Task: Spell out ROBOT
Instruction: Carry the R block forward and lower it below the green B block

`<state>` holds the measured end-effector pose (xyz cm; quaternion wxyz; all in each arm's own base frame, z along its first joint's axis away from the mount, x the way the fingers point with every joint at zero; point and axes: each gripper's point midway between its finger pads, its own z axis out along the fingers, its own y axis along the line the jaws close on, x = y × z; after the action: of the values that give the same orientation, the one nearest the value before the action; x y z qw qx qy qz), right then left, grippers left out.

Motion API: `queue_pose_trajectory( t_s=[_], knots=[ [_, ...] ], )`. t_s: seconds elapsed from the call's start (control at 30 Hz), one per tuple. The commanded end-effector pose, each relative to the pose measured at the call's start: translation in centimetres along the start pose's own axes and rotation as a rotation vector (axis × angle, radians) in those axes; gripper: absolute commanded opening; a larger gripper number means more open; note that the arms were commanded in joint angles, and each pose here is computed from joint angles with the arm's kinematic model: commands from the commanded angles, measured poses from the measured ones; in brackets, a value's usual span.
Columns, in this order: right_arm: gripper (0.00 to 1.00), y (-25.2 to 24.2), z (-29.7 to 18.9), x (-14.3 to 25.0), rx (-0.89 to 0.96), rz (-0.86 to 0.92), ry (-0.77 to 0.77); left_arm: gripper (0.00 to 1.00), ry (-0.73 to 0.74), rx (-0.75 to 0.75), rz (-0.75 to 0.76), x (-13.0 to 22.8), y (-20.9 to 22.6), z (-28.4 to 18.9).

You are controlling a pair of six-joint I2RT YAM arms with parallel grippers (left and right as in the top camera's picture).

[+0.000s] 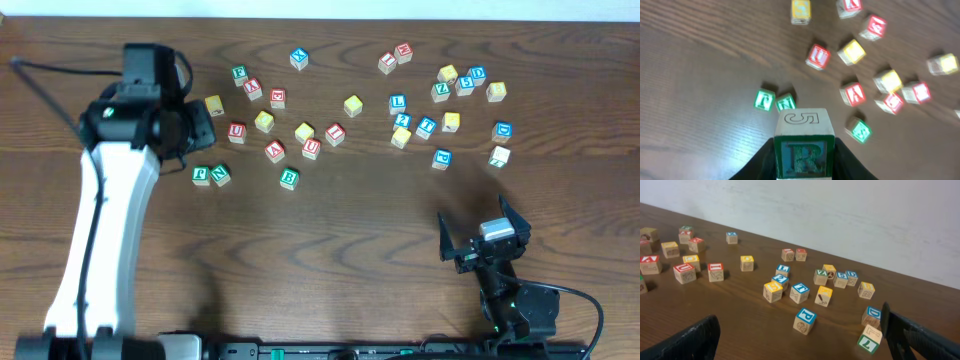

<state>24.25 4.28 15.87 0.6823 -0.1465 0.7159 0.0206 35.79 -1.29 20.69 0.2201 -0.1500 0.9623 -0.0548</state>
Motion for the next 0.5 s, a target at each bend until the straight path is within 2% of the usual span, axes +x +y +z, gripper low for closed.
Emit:
queue_pose_trajectory(
  t_s=[0.0, 0.1, 0.2, 0.33, 0.47],
  knots=[
    [0.99, -0.1, 0.0, 0.1, 0.006, 0.016, 0.004, 0.13, -0.004, 0.066, 0.030, 1.5, -0.6, -3.5],
    [0.99, -0.1, 0.0, 0.1, 0.006, 0.016, 0.004, 0.08, 0.059, 0.050, 0.029, 3.6, -0.1, -4.4],
    [0.99, -0.1, 0.0, 0.1, 0.006, 0.016, 0.004, 0.08, 0.103, 0.057, 0.072, 5.0, -1.2, -4.3],
    [0.99, -0.1, 0.0, 0.1, 0.006, 0.016, 0.004, 0.08, 0.132, 0.115, 0.253, 7.8, -6.1, -4.6],
    [0.99, -0.1, 0.0, 0.1, 0.006, 0.016, 0.004, 0.08, 0.110, 0.068, 0.369, 9.2, -7.6, -4.5]
  ],
)
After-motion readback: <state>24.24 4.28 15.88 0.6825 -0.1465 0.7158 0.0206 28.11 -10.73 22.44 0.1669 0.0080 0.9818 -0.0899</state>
